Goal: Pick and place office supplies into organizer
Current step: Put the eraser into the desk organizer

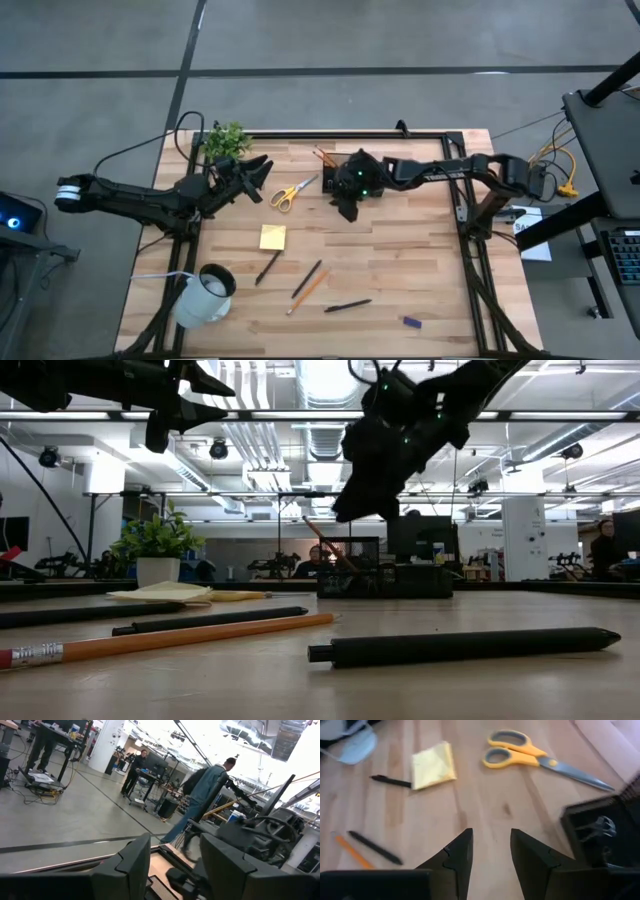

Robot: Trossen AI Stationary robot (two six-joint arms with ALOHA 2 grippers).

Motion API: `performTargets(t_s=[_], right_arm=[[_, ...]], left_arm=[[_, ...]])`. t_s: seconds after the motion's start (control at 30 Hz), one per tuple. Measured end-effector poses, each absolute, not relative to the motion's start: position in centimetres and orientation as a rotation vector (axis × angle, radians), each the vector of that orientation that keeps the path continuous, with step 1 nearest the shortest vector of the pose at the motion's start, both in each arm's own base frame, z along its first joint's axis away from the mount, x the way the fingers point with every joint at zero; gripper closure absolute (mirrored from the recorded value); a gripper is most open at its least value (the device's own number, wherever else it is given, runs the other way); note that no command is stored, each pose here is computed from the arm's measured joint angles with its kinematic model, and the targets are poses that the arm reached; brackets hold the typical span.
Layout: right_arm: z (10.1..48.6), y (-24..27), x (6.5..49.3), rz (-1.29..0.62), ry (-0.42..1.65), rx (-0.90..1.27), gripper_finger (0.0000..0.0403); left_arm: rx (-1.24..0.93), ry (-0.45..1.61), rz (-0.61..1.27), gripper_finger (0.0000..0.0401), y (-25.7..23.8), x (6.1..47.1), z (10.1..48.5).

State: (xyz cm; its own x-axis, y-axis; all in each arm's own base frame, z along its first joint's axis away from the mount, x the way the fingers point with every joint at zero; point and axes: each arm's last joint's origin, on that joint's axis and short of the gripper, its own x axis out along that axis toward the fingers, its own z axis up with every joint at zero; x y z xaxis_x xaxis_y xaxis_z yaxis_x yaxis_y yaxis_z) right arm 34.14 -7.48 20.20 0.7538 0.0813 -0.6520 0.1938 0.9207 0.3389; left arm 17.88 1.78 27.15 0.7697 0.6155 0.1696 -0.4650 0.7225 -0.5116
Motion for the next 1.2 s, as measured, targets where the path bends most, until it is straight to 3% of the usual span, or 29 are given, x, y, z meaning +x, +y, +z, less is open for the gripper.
performTargets(t_s=[0.67, 1.2], right_arm=[[26.4, -0.5, 31.0, -0.005, 0.663, 0.407, 0.0282], [29.7, 5.7, 28.4, 0.166, 0.598, 0.464, 0.0282]], left_arm=[[-0.459, -0.339, 0.610, 0.0244, 1.8, 17.9, 27.1], [-0.459, -0.339, 0.610, 0.0244, 1.8, 17.9, 27.1]])
